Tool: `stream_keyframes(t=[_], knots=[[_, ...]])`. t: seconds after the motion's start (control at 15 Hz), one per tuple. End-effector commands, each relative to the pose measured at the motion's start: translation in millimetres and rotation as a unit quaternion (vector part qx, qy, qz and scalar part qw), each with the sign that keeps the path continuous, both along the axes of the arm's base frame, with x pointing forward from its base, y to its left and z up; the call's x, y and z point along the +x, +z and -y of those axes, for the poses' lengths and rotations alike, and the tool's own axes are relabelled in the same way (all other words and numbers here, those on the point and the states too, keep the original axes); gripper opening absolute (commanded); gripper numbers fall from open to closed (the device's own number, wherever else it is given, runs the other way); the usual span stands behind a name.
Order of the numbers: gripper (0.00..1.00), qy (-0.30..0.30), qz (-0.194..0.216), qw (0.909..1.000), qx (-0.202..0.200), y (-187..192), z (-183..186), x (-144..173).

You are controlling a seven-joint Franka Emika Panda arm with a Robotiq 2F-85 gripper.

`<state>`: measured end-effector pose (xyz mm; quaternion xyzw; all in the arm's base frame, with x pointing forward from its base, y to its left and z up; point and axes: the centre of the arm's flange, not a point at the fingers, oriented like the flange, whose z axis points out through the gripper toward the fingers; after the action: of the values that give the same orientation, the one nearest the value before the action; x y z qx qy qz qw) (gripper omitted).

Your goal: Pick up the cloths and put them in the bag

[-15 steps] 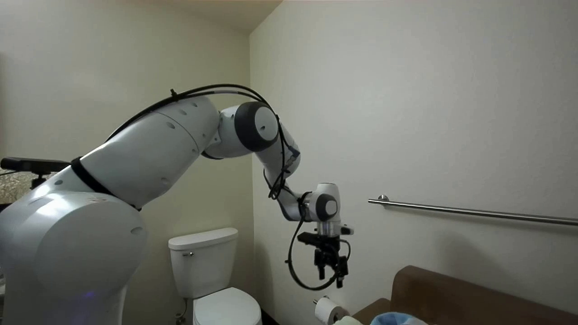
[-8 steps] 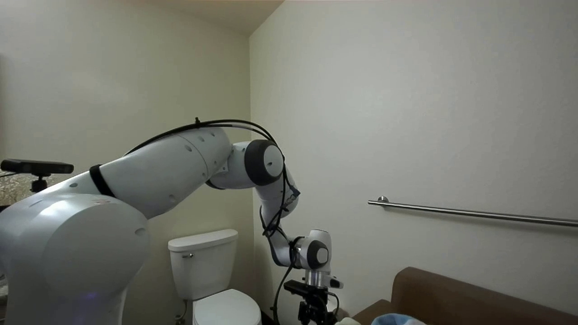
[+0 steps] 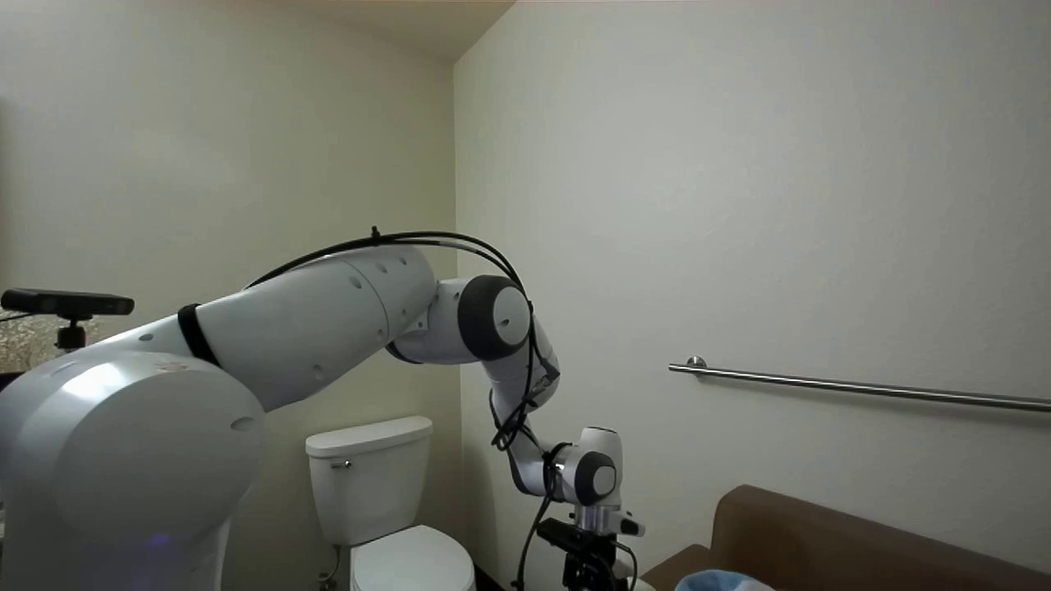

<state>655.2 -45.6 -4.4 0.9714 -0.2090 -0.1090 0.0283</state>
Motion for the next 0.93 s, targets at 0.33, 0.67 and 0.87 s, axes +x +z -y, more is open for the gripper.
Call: stream_keyframes(t=[0.33,0.67,0.87], knots=[[0.74,0.039,0.150,0.9869,0.044,-8.7,8.1,10.3],[0.41,0.054,0.135,0.9850,0.093,-30.2,18.2,-2.2],[0.23,0.050,0.144,0.9820,0.111,-24.3,20.0,-0.8]])
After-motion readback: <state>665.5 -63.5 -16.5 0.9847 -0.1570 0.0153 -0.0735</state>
